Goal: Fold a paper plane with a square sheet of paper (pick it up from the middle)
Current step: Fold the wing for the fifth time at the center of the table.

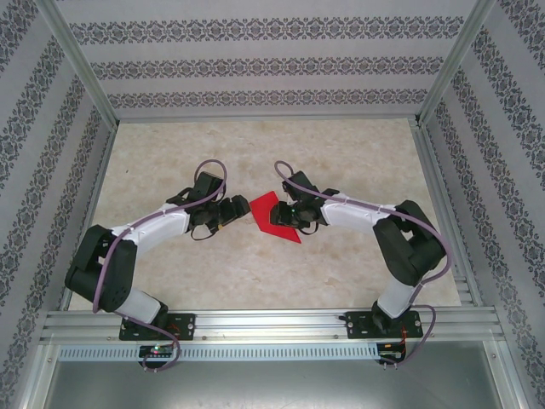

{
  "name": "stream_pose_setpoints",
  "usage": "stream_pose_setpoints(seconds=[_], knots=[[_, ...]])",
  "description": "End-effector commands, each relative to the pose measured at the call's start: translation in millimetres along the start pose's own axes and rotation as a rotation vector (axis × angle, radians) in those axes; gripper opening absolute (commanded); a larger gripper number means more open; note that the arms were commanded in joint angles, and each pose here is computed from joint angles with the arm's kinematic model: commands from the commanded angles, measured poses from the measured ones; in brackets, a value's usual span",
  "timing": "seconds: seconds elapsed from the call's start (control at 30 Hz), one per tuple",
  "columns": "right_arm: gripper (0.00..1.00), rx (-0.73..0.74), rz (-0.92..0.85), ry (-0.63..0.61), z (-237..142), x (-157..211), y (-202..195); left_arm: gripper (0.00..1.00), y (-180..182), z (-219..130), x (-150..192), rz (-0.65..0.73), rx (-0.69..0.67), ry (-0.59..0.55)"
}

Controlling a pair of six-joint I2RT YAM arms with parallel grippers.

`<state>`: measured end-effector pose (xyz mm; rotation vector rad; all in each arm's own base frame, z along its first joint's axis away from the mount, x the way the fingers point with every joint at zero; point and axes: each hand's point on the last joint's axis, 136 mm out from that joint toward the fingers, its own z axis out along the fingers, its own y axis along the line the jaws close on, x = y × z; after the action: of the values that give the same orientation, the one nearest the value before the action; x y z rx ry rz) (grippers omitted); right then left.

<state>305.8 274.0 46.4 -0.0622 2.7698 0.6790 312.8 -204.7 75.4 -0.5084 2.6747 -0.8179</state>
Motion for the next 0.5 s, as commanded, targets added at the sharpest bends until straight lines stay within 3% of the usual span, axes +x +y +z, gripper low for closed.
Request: stream_pose_setpoints(seconds=[0.0,0.47], knots=[[0.41,-0.01,0.028,-0.021,6,-9,-6,0.82,-17,10,5,0.0,0.08,0.02],[0.39,-0.058,0.144,0.027,26,-1,-32,0.79,-43,40,26,-0.015,0.166,0.102]])
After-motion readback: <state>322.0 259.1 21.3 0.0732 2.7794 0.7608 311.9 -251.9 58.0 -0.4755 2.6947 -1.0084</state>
